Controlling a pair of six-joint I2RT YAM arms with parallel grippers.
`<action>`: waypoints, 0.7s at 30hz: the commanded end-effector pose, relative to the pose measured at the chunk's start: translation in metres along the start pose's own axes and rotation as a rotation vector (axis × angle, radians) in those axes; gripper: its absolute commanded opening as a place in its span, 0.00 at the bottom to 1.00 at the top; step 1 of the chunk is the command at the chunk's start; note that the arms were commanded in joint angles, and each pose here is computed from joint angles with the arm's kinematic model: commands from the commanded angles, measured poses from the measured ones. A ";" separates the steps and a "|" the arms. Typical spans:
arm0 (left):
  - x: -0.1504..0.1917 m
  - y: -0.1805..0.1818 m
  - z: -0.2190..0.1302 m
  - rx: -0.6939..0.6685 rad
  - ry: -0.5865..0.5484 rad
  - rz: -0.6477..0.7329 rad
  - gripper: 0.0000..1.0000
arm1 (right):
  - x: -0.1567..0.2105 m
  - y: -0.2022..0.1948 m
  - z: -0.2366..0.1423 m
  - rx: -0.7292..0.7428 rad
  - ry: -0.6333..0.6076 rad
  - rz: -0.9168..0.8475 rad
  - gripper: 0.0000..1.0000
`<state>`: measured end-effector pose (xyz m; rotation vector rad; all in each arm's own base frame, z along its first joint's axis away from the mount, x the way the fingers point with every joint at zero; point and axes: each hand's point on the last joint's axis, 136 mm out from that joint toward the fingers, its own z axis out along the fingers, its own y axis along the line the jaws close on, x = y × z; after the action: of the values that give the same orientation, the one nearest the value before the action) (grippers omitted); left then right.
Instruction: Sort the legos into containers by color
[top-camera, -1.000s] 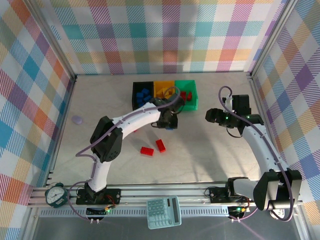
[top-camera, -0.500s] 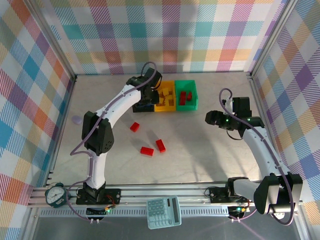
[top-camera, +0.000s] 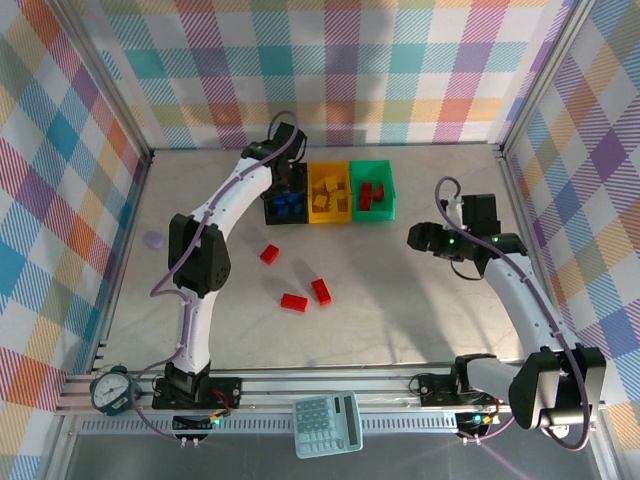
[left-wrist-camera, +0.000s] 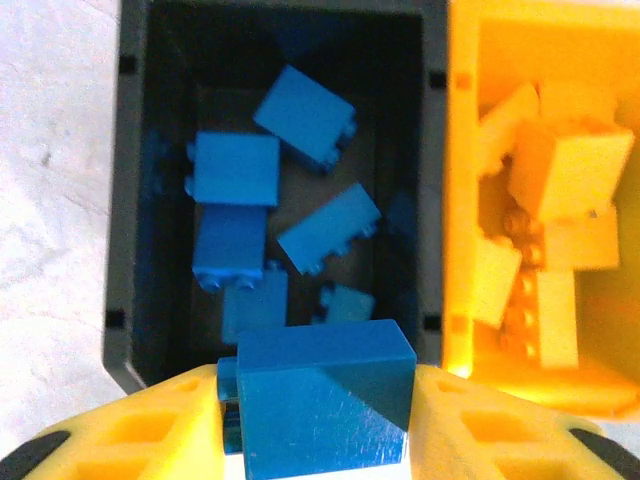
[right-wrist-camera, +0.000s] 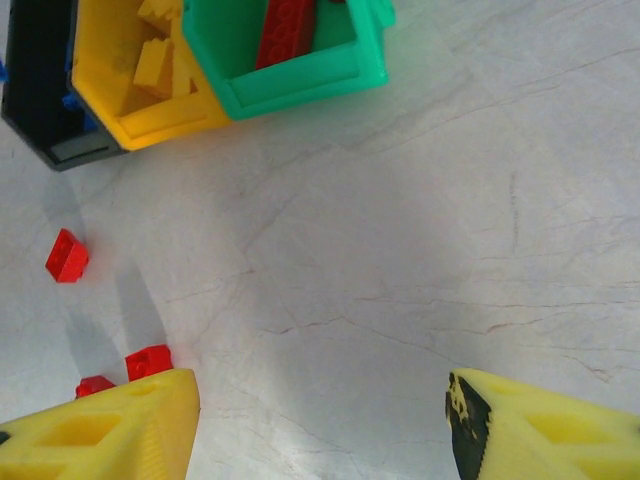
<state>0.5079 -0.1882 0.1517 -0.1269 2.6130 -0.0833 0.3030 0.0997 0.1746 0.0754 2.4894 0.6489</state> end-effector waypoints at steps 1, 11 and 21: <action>-0.017 -0.002 0.009 0.039 -0.025 -0.002 0.51 | 0.015 0.018 0.007 -0.035 0.052 -0.029 0.67; -0.028 -0.004 -0.004 0.075 -0.049 -0.016 0.62 | 0.054 0.065 0.038 -0.046 0.165 -0.157 0.69; 0.031 0.043 -0.071 0.019 -0.037 -0.091 0.63 | 0.102 0.122 0.098 -0.042 0.318 -0.344 0.69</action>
<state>0.4618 -0.1566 0.1673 -0.1766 2.6283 -0.1160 0.2500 0.2471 0.1027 -0.4621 2.7396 0.6143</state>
